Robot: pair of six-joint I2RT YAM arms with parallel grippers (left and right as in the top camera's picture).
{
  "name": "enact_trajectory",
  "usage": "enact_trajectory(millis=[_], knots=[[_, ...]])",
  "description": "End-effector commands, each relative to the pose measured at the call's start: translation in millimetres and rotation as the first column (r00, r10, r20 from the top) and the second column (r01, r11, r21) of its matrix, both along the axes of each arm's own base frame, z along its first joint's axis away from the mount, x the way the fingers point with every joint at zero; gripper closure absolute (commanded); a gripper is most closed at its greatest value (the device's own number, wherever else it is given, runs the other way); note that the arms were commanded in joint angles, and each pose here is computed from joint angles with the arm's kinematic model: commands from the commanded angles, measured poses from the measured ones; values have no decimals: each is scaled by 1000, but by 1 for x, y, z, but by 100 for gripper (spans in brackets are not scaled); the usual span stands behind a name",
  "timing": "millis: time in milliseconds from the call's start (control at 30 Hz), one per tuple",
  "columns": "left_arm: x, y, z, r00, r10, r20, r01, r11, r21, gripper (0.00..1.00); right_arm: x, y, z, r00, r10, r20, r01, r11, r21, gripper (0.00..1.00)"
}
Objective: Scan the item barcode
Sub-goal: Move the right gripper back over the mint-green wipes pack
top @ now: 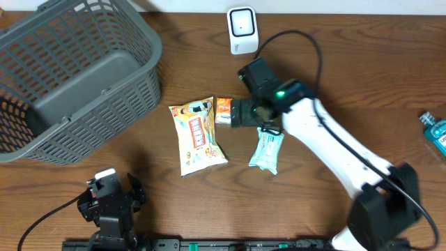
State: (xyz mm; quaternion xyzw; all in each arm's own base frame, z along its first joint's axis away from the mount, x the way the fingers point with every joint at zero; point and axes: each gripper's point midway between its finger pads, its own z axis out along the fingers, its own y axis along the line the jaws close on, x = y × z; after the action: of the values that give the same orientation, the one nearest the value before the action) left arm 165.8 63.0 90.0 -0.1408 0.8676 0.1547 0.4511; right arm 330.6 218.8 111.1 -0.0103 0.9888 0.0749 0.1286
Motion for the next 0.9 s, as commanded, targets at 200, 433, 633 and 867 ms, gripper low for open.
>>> enact_trajectory(millis=[200,433,633,867], knots=[[-7,1,-14,999,4,-52,-4,1000,2,0,-21,30,-33,995,49,-88,-50,999,-6,1],[-7,1,-14,999,4,-52,-4,1000,2,0,-17,36,-40,996,30,-82,-31,1000,-2,1],[-7,1,-14,999,4,-52,-4,1000,2,0,-28,9,-57,989,-58,-135,39,990,-138,18],[-7,1,-14,999,4,-52,-4,1000,2,0,-34,-13,-56,981,-144,-128,111,965,-238,23]])
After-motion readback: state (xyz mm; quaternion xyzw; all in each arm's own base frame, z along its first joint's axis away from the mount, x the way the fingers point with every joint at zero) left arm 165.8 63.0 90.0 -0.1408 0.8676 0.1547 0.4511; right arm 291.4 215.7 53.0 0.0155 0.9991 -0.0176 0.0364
